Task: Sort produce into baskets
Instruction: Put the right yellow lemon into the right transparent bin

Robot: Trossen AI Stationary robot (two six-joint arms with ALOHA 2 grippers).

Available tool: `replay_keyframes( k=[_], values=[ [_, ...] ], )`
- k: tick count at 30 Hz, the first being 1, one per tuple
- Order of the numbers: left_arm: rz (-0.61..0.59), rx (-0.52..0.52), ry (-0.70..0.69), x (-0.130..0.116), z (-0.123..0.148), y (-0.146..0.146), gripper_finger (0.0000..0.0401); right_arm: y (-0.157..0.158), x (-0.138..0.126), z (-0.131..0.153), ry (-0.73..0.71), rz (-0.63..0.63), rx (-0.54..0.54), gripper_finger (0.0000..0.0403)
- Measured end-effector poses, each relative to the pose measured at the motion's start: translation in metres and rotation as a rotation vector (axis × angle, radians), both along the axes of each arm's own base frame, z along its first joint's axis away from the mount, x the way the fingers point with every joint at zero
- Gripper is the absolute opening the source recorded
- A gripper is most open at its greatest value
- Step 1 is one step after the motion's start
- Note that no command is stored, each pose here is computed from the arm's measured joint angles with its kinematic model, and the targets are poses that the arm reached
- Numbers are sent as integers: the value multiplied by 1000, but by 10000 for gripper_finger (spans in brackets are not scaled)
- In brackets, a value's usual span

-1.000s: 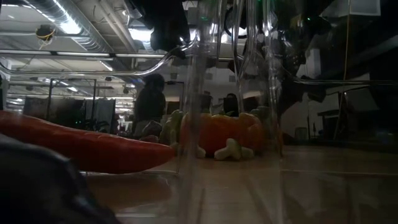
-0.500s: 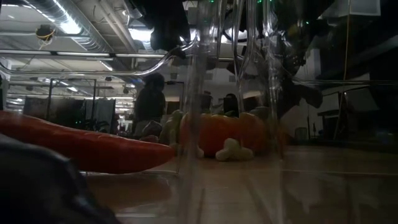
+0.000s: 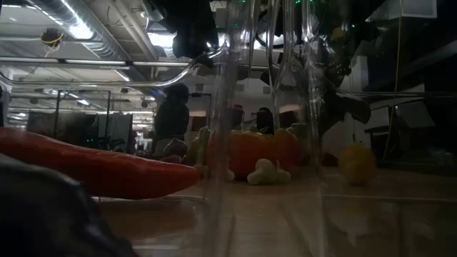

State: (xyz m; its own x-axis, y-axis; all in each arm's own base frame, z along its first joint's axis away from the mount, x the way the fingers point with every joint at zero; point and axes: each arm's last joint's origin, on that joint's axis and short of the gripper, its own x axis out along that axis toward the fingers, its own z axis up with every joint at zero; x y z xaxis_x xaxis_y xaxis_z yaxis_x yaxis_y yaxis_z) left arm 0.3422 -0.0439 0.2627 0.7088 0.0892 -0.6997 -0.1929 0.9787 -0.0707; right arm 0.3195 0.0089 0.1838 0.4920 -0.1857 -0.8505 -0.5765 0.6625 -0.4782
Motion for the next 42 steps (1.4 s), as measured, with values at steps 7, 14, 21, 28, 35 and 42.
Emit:
replay_keyframes(
  k=[7,14,21,28,35,42],
  values=[
    [0,0,0,0,0,0,272,-1,-1,0,5,-11,-16,193],
    [0,0,0,0,0,0,272,4,-5,-3,63,72,128,193],
    [0,0,0,0,0,0,272,6,-5,12,128,54,223,193],
    [0,0,1,0,0,0,272,8,-5,35,206,4,329,193],
    [0,0,1,0,0,0,272,8,-5,45,217,-264,441,193],
    [0,0,1,0,0,0,272,11,-7,48,269,-366,586,193]
  ],
)
